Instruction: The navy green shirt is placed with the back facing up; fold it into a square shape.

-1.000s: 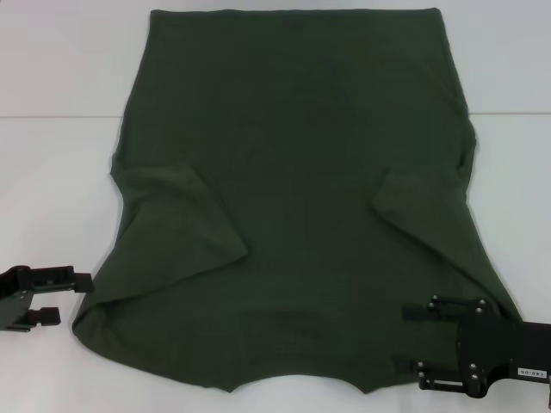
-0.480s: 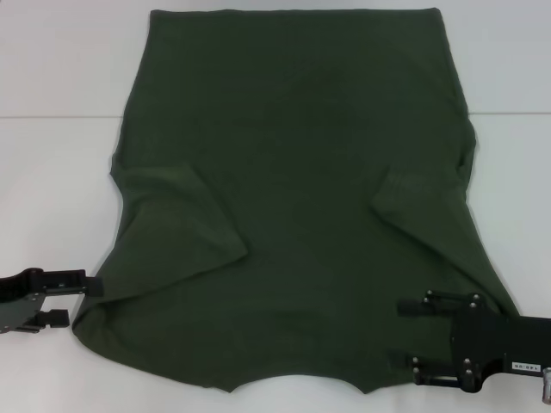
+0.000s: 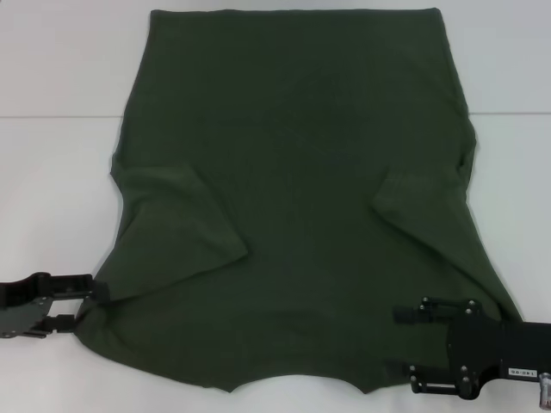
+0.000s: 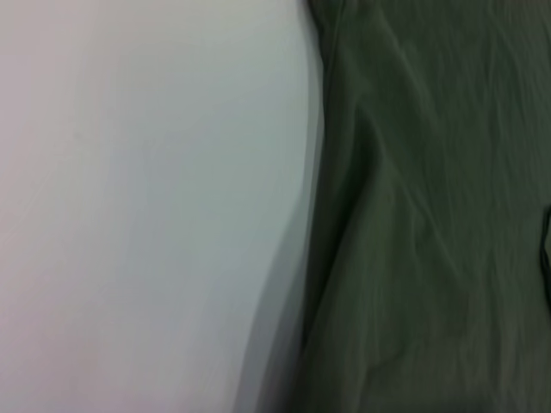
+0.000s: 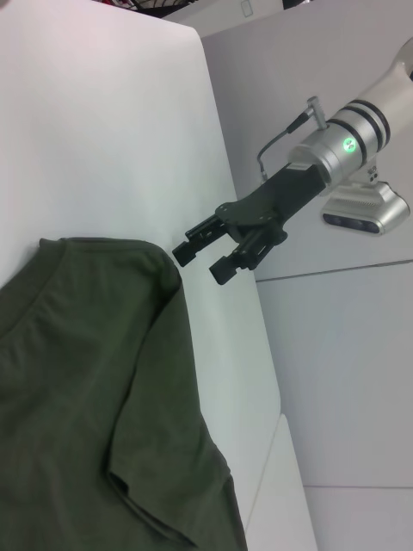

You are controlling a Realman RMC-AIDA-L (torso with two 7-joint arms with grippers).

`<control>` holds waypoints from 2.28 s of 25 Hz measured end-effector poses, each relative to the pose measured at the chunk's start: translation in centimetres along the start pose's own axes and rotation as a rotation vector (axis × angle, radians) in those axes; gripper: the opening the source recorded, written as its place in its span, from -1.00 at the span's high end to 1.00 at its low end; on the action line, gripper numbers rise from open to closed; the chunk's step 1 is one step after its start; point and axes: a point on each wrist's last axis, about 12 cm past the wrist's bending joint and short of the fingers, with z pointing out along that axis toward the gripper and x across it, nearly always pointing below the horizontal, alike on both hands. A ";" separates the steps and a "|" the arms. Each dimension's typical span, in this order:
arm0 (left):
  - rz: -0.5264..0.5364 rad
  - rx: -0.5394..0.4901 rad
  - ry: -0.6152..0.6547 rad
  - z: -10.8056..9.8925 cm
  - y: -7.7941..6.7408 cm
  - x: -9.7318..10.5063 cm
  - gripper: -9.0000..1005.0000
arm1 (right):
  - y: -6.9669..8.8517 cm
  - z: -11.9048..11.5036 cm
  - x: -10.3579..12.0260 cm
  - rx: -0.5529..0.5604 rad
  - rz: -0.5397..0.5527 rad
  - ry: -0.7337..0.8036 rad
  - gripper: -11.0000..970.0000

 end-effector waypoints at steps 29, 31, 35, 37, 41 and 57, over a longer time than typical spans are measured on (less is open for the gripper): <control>-0.001 -0.028 -0.011 0.1 0.4 -0.1 -0.83 | 0.3 -0.1 0.2 -0.006 0.006 0.002 -0.56; -0.002 -0.026 -0.009 0.1 0.4 -0.1 -0.83 | 0.3 -0.1 0.3 -0.006 0.006 0.002 -0.56; -0.002 -0.022 -0.003 0.2 0.3 -0.1 -0.83 | 0.3 -0.1 0.3 -0.006 0.008 0.002 -0.56; -0.004 -0.015 0.002 0.4 0.2 0.0 -0.83 | 0.3 -0.1 0.3 -0.007 0.009 0.001 -0.56; -0.011 0.006 0.026 1.1 0.0 0.2 -0.83 | 0.3 -0.1 0.2 -0.007 0.010 0.001 -0.56; 0.014 0.052 0.064 1.8 -1.6 -0.5 -0.83 | 0.2 -0.1 0.2 -0.003 0.012 0.004 -0.56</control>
